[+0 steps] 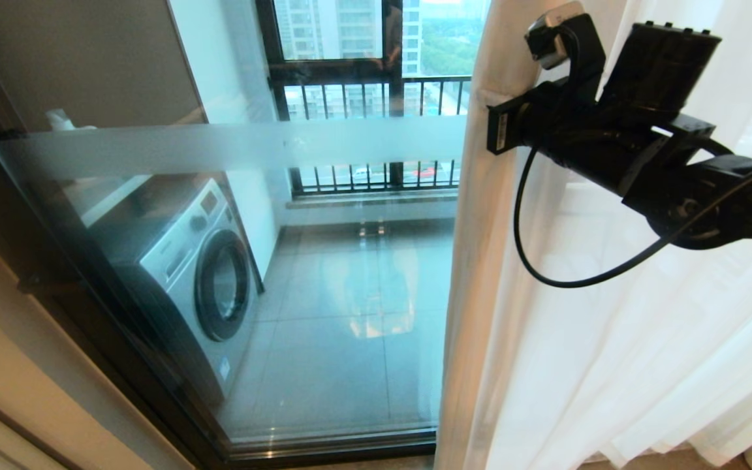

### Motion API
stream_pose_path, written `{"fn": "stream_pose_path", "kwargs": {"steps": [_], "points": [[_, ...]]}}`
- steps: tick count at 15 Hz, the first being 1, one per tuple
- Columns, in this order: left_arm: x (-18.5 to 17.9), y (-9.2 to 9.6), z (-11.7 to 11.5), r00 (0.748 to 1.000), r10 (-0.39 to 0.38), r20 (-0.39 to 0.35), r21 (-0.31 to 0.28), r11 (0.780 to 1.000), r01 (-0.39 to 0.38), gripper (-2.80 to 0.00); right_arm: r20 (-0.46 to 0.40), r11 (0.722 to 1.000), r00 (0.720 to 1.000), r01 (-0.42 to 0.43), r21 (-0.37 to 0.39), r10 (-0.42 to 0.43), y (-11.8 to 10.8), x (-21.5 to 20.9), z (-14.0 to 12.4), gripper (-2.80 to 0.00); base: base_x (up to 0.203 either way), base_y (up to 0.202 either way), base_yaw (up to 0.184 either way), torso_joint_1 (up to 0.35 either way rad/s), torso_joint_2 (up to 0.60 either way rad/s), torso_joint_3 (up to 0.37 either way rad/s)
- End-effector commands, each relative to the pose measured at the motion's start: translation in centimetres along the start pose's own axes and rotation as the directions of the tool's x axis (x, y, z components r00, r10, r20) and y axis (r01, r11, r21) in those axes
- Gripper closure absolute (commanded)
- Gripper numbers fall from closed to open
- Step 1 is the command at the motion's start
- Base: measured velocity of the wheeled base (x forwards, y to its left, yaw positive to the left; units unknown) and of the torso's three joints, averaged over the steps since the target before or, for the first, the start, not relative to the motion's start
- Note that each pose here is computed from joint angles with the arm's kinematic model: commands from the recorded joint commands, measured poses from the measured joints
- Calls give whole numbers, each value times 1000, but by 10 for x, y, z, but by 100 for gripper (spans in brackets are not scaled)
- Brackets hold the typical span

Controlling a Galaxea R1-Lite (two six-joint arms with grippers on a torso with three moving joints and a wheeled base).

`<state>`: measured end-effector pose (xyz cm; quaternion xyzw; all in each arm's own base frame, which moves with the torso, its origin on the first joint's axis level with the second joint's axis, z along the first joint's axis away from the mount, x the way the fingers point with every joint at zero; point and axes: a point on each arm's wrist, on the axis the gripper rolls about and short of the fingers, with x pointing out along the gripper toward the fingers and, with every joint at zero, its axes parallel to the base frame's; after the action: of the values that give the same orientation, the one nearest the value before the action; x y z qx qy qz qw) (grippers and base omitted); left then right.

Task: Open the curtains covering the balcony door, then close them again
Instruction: Close the inner curtains on both sides

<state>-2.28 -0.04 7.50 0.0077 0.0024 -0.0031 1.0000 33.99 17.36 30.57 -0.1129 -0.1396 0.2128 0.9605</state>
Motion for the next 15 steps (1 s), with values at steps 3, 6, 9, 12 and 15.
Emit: {"fn": "stream_pose_path", "kwargs": {"steps": [3,6,9,12,15], "points": [[0,0,0,1000,0,0,0,1000,0,0,-1,1000,1000,-1,-1,1,0,-4,1,-280,0,0,0,0,0,0],[0,0,0,1000,0,-1,0,1000,0,0,-16,1000,1000,-7,1,7,-1,-17,5,-280,0,0,0,0,0,0],[0,0,0,1000,0,-1,0,1000,0,0,-20,1000,1000,-6,1,6,-4,-36,11,-280,0,0,0,0,0,0],[0,0,0,1000,0,0,0,1000,0,0,-34,1000,999,-10,0,10,-6,-64,18,-280,0,0,0,0,0,0],[0,0,0,1000,0,-1,0,1000,0,0,-68,1000,997,-19,0,19,-6,-107,18,-280,0,0,0,0,0,0]]}}
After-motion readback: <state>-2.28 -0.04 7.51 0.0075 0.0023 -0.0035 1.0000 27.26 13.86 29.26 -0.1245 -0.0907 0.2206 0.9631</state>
